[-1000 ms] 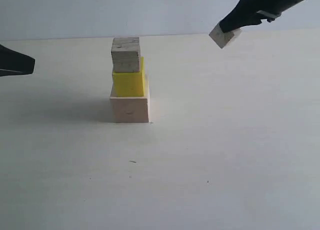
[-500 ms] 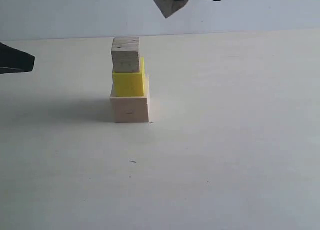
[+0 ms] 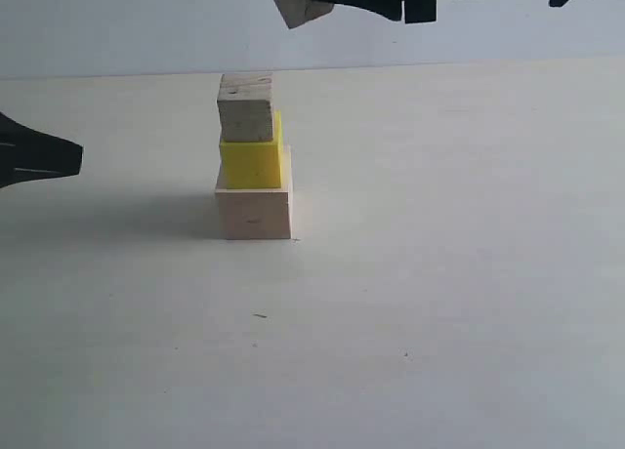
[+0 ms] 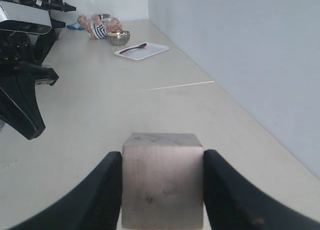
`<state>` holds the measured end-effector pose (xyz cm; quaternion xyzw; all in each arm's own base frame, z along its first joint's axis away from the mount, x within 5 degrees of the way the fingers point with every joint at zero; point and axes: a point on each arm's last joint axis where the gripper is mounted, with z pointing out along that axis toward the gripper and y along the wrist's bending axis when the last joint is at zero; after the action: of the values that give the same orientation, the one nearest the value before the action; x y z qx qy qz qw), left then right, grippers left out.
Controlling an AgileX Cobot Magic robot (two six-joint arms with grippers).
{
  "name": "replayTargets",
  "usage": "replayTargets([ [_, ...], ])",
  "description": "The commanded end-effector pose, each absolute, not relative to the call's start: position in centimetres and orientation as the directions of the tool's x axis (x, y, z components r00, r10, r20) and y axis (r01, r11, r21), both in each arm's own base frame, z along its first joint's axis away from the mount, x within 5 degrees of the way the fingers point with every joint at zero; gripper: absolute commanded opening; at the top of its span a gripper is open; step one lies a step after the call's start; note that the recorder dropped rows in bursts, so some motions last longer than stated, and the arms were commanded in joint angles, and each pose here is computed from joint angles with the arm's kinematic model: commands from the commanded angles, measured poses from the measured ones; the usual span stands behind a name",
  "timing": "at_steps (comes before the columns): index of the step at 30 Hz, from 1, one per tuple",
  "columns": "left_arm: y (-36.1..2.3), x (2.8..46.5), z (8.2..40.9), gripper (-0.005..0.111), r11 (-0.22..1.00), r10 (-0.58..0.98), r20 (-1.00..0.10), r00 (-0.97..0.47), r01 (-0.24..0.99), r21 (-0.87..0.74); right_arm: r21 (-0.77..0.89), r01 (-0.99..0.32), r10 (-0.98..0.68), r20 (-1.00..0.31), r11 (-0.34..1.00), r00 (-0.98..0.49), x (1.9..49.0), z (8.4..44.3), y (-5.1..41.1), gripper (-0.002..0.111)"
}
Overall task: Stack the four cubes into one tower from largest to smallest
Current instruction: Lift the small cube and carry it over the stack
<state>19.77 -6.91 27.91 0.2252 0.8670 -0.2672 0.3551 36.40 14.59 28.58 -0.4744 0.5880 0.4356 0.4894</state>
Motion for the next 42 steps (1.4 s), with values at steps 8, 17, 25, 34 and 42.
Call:
replayTargets([
  [8, -7.1, 19.8, 28.1, 0.0, 0.748, 0.179, -0.754, -0.632, 0.585, -0.313, 0.035, -0.993, -0.058, -0.997, 0.11, -0.042, 35.2, 27.2, 18.1, 0.0],
  [17, -7.1, 19.7, 28.1, 0.0, 0.743, 0.182, -0.752, -0.634, 0.589, -0.317, 0.005, -0.993, -0.028, -1.0, 0.121, -0.009, 35.5, 27.0, 18.4, 0.0],
  [25, -7.1, 19.7, 28.1, 0.0, 0.742, 0.183, -0.751, -0.635, 0.59, -0.318, 0.023, -0.993, -0.033, -0.999, 0.117, -0.027, 35.4, 27.0, 18.4, 0.0],
  [34, -7.2, 19.7, 28.1, 0.0, 0.74, 0.184, -0.75, -0.636, 0.592, -0.32, 0.144, -0.931, -0.257, -0.937, 0.336, -0.238, 34.7, 30.4, 17.1, 0.0],
  [42, -7.0, 19.9, 28.1, 0.0, 0.754, 0.177, -0.759, -0.627, 0.582, -0.305, -0.036, -0.889, -0.591, -0.759, 0.457, -0.273, 34.1, 37.2, 17.2, 0.0],
])
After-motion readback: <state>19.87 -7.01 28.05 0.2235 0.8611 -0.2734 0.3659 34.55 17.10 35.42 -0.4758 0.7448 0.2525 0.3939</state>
